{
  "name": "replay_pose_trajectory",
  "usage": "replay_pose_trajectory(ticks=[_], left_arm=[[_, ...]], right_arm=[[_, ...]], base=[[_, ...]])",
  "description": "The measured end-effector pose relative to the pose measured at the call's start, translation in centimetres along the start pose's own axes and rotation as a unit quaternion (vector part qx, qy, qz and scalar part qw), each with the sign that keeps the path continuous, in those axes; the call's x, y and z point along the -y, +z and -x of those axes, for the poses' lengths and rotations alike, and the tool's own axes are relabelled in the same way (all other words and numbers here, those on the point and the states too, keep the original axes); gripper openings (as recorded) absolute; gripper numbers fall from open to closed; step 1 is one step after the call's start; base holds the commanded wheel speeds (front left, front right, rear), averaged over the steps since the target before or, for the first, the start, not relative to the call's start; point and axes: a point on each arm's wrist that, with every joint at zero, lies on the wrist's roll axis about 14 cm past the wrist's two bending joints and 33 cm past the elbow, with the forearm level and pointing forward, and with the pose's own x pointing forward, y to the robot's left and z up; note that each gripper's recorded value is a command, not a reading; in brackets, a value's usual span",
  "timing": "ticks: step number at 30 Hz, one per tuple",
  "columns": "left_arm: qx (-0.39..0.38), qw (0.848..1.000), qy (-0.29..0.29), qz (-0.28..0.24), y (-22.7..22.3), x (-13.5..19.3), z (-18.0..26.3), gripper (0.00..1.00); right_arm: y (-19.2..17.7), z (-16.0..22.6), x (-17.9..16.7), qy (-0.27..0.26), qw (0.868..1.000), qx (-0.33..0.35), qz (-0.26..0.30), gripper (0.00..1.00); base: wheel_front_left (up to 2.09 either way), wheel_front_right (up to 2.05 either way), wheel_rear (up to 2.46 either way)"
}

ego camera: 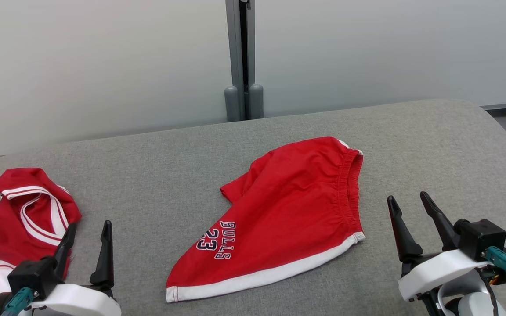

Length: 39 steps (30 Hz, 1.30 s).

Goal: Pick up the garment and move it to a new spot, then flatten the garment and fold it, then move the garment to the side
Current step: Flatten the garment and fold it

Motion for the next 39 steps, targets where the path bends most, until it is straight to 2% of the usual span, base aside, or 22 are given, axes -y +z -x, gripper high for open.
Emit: replay_pose_trajectory(ticks=[11,16,21,24,32,39], left_arm=[[0.004,1.000,0.000,0.003,0.3,0.1,0.3,1.00],[-0.099,0.994,-0.022,0.043,-3.8,1.2,1.5,1.00],[-0.191,0.978,-0.046,0.072,-6.9,2.4,2.7,1.00],[-0.228,0.968,-0.057,0.082,-8.0,3.0,3.5,1.00],[-0.302,0.946,-0.081,0.085,-10.3,3.8,4.4,1.00],[-0.330,0.935,-0.092,0.089,-11.9,4.0,3.8,1.00]], right_arm=[[0.1,-0.2,-0.1,0.006,1.000,-0.007,0.005,1.00],[-2.9,-0.1,0.7,0.003,0.996,-0.089,0.011,1.00],[-7.1,0.2,0.1,0.029,0.977,-0.210,0.014,1.00],[-8.1,0.1,0.1,0.040,0.968,-0.249,0.011,1.00],[-9.5,-1.6,-0.1,0.061,0.953,-0.296,0.017,1.00],[-12.5,-2.3,-0.9,0.081,0.929,-0.362,0.016,1.00]], base=[[0.00,0.00,0.00],[0.00,0.00,0.00],[0.00,0.00,0.00],[0.00,0.00,0.00],[0.00,0.00,0.00],[0.00,0.00,0.00]])
